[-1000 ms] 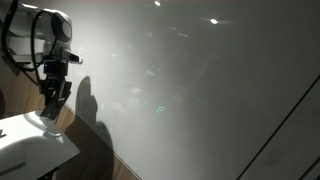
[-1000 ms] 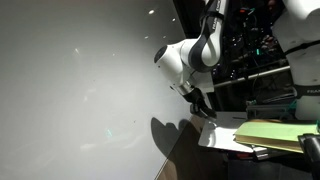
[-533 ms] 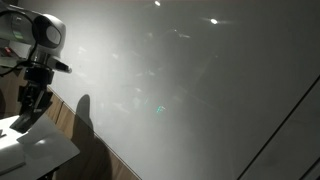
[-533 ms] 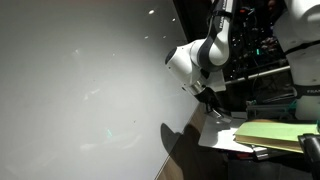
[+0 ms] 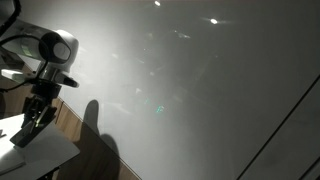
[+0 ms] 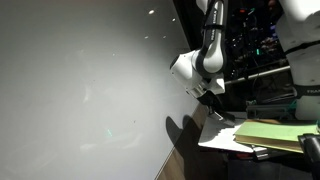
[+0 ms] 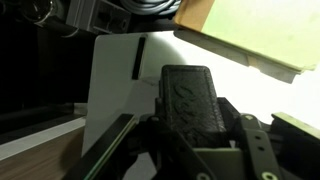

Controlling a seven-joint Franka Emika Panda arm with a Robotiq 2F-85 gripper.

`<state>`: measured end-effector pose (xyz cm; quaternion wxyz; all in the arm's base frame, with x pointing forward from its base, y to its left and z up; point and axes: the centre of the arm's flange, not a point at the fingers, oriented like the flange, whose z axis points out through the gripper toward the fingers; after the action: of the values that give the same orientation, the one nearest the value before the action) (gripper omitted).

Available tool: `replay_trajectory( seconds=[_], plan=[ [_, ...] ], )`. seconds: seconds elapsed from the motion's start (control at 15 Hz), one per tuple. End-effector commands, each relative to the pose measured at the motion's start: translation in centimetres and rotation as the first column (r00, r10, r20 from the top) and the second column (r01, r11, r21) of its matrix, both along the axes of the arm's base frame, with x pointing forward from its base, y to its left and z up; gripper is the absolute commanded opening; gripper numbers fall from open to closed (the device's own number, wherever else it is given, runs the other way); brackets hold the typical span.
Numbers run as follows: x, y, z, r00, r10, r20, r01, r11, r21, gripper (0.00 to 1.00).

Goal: Use the eraser to wipe off the markings on the whiteboard

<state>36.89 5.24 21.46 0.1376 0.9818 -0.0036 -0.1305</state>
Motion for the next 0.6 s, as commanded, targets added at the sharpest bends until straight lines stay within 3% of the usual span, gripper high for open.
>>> replay_trajectory(
  seconds=[0.0, 0.27, 0.33, 0.4, 0.53],
  plan=[
    [-0.38, 0.50, -0.37, 1.000, -0.003, -0.022, 0.004, 0.999, 0.053, 0.29],
    [-0.19, 0.39, -0.28, 1.000, -0.006, -0.030, 0.009, 0.997, 0.080, 0.32],
    [-0.13, 0.36, -0.20, 1.000, -0.003, -0.029, 0.006, 0.996, 0.085, 0.52],
    [-0.08, 0.35, -0.13, 1.000, 0.000, -0.027, 0.002, 0.996, 0.088, 0.79],
    [0.13, 0.20, 0.11, 1.000, 0.004, -0.020, -0.002, 0.996, 0.093, 0.87]
  ],
)
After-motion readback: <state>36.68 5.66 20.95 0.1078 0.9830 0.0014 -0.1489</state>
